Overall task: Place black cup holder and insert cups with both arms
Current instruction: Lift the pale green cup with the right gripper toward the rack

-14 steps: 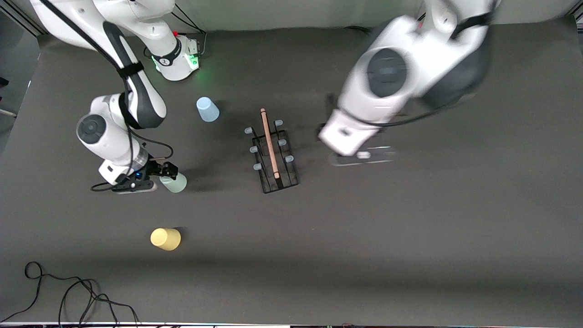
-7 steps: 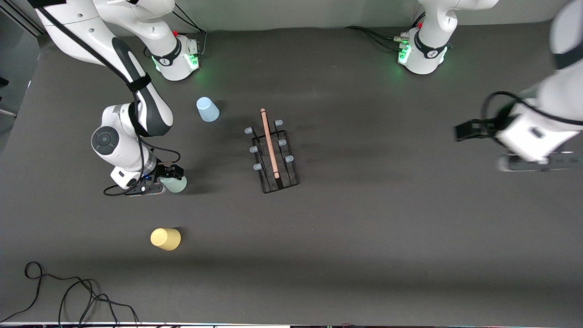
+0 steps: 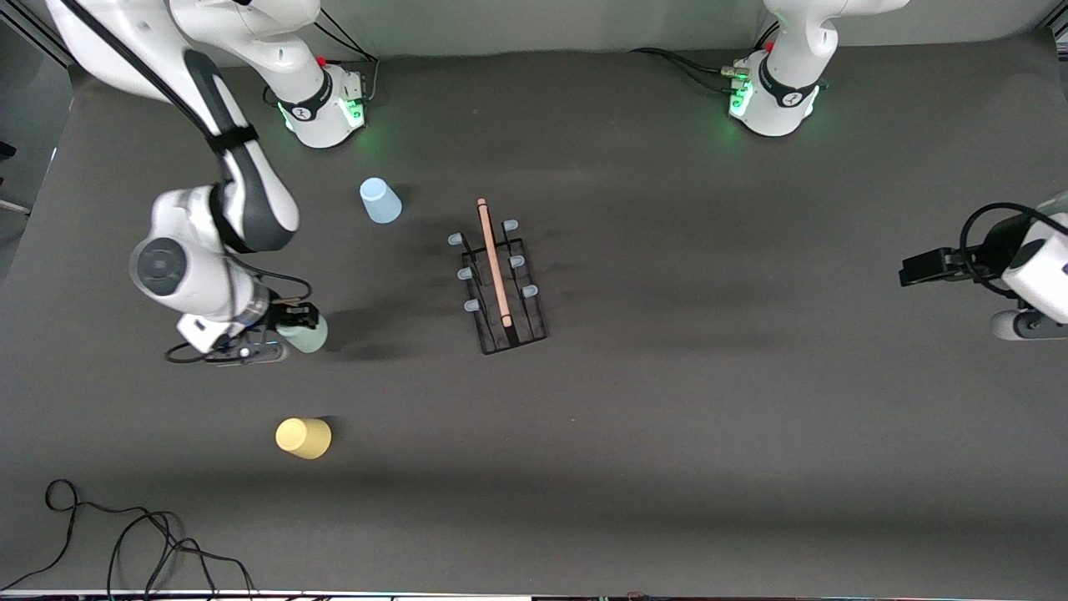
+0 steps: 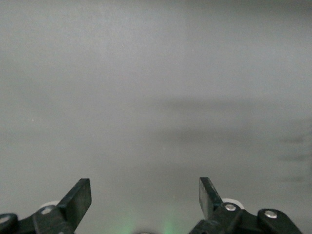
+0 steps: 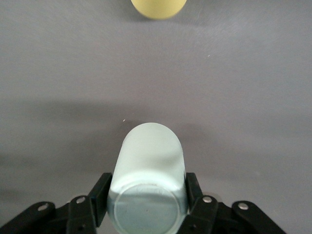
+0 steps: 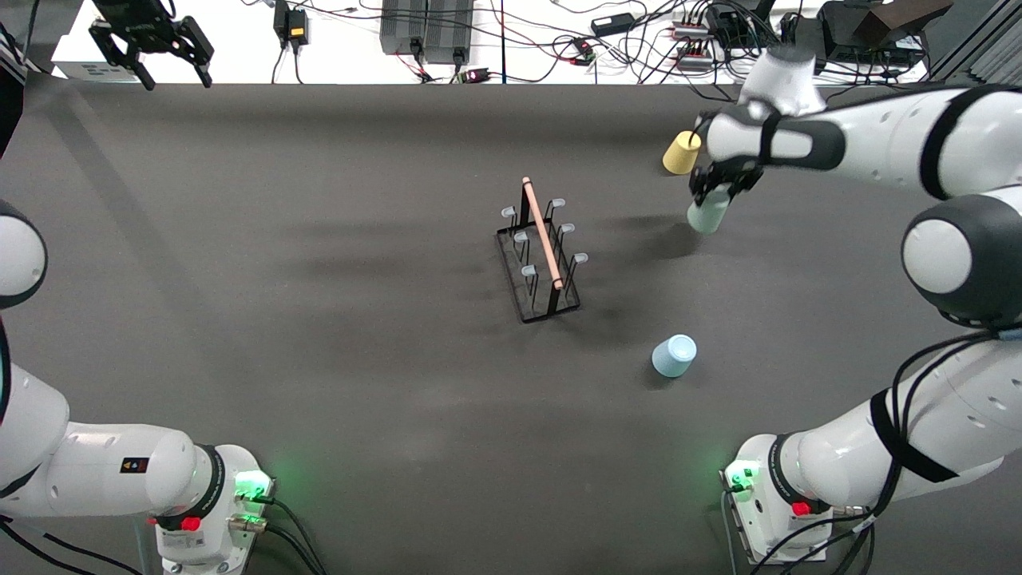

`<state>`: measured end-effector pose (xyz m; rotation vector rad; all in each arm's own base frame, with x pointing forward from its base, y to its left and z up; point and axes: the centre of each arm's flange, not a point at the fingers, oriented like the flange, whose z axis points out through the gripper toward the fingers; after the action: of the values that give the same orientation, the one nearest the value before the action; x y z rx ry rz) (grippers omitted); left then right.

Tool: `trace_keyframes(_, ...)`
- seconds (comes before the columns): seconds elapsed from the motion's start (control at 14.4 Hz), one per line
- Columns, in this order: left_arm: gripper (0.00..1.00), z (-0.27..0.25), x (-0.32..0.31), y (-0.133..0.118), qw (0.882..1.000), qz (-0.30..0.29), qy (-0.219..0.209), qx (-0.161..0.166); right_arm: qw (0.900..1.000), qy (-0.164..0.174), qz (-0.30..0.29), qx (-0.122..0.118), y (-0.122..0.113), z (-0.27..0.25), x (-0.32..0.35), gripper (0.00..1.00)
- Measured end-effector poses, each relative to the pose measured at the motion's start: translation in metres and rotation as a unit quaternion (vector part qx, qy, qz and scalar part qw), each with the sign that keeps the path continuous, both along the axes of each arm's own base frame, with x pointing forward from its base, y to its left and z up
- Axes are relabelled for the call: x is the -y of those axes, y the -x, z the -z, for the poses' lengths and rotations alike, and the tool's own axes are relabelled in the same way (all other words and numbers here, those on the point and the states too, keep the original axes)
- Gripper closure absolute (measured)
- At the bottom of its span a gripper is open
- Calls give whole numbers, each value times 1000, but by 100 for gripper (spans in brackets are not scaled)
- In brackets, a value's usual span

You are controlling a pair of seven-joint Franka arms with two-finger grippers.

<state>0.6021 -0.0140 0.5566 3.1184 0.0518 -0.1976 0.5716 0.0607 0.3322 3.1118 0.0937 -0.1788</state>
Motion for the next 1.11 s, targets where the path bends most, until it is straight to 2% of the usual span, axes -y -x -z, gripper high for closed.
trace_keyframes(0.14,1,10,5,14,1000,12,-1,18,1000,-1,1,-7,-3,-73,0,34)
trace_keyframes(0.35,0,8,5,26,998,53,-1,29,1000,-4,5,-6,16,-176,2,34)
trace_keyframes(0.55,0,6,4,27,997,63,-4,32,998,2,70,-6,43,-240,-1,34)
trace_keyframes(0.83,0,5,4,25,997,63,-6,38,983,17,184,-11,72,-248,-97,34)
trace_keyframes(1.11,0,7,3,25,997,63,-6,34,952,15,303,-34,103,-234,-195,34)
